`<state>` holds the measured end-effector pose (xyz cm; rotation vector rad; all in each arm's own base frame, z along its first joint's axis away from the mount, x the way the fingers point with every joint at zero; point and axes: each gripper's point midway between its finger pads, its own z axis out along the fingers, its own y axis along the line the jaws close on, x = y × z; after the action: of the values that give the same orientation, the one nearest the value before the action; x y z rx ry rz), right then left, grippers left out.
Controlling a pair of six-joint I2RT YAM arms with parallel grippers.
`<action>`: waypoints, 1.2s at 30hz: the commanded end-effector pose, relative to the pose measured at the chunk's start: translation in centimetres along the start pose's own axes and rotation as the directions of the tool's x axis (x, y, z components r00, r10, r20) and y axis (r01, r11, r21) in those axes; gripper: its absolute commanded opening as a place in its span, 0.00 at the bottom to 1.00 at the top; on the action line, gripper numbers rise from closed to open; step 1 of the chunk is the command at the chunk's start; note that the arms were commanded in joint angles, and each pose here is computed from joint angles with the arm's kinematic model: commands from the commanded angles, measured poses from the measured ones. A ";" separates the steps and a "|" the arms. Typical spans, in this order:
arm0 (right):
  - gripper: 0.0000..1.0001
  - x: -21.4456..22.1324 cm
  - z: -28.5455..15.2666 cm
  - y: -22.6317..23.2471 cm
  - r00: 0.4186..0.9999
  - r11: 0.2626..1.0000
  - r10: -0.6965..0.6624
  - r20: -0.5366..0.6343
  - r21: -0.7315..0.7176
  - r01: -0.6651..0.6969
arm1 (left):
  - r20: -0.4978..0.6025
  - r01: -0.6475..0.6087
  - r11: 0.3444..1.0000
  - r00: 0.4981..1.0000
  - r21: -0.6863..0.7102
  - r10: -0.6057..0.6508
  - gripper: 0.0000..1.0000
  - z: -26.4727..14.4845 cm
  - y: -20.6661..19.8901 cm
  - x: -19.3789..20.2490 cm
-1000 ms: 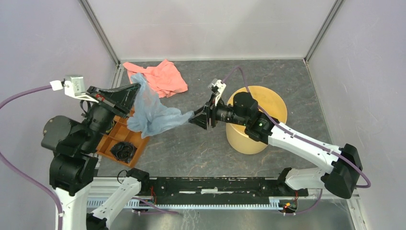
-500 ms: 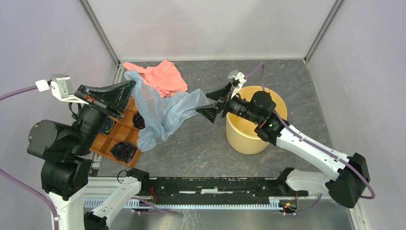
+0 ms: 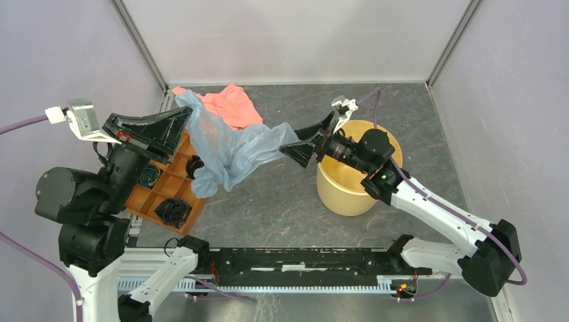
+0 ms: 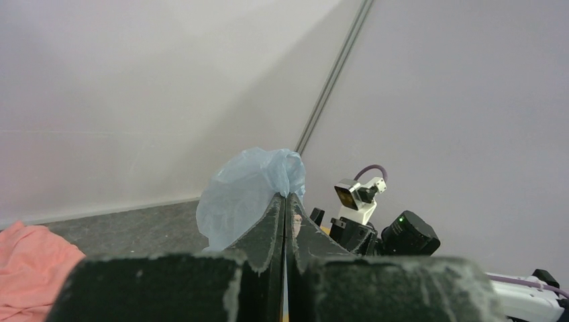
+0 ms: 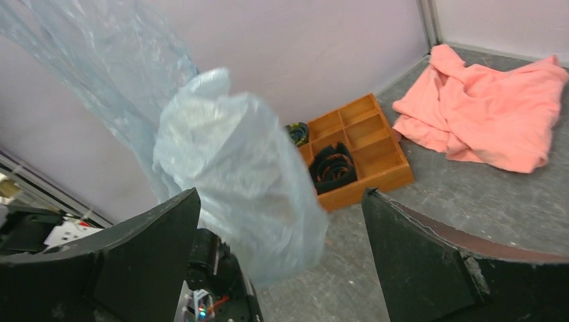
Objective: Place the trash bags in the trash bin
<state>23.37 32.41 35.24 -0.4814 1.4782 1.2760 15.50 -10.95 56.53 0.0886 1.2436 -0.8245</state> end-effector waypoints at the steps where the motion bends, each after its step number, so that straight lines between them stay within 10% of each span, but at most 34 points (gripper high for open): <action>1: 0.98 -3.0 0.9 2.5 0.992 0.989 0.095 0.086 -0.122 -0.085 | 0.038 0.040 0.997 0.998 0.072 -0.042 0.02 0.2 -1.8 -1.5; 25: 0.79 -1.2 1.6 2.7 0.978 0.963 0.157 0.139 -0.242 -0.120 | 0.051 0.075 0.992 0.995 0.102 -0.080 0.02 1.1 -2.1 -1.6; 30: 0.35 -2.6 1.2 3.0 0.974 0.968 0.133 0.186 -0.236 -0.087 | 0.021 0.090 0.992 0.996 0.088 -0.092 0.02 1.3 -1.4 -0.2; 32: 0.02 -3.1 0.8 2.6 0.976 0.981 0.073 0.203 -0.190 -0.033 | -0.003 0.086 0.995 0.996 0.046 -0.086 0.02 1.2 -0.1 1.4; 36: 0.00 -3.8 0.3 0.6 0.976 0.994 -0.100 0.195 -0.028 0.108 | -0.070 0.060 0.973 0.995 -0.224 -0.077 0.37 -0.9 5.9 6.0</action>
<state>23.31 33.53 36.76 -0.4139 1.3086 1.4506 17.11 -11.74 54.38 0.0417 1.2694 -0.8846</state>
